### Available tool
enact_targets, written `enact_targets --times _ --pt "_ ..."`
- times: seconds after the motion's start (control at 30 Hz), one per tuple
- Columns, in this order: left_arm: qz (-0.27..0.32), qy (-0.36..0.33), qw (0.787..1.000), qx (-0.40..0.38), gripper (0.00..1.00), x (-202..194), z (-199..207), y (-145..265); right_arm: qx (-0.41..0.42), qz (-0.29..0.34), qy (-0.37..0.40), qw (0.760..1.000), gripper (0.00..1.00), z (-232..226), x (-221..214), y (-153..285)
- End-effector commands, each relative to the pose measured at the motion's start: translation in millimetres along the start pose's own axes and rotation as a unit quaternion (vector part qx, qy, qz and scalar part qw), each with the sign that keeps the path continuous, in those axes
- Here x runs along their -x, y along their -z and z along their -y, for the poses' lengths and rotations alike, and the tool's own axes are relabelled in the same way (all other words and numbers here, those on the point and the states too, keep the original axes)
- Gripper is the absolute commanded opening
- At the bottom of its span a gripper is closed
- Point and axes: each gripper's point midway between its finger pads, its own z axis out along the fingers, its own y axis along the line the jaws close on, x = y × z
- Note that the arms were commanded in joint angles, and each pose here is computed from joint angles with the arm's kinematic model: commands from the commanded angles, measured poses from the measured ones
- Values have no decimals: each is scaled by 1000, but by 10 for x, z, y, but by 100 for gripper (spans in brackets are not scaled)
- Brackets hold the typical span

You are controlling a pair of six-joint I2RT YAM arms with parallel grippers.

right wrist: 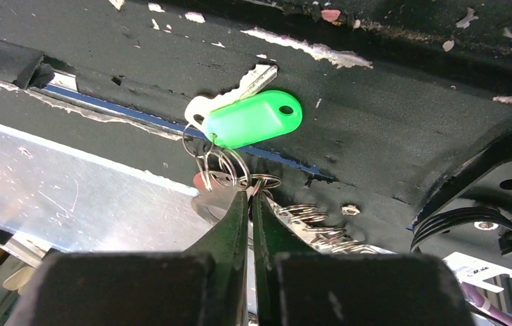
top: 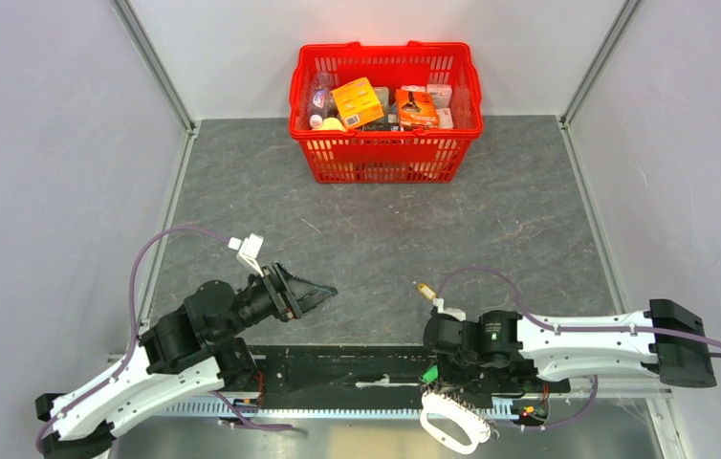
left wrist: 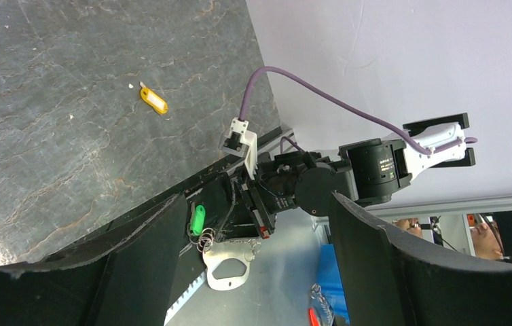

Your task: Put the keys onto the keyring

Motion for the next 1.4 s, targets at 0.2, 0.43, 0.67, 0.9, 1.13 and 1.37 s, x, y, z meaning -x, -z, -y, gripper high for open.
enact_targets --times 0.2,0.43,0.67,0.9,1.13,1.37 --pt "1 -12 1000 -12 83 22 76 -6 -4 41 45 998 0 -283 205 302" --pt "-5 -19 1000 -15 83 37 151 -17 17 106 78 991 0 -651 467 770" --pt "-6 -22 999 -26 83 65 237 17 40 199 82 976 0 -879 789 1204" --pt "-4 -23 999 -39 83 65 270 28 79 306 73 946 0 -1160 1148 1745" --pt "3 -27 998 -58 81 86 329 46 132 398 78 904 0 -1610 1456 2391" --pt "25 -22 995 -99 81 132 409 130 164 472 85 862 0 -1973 1690 3002"
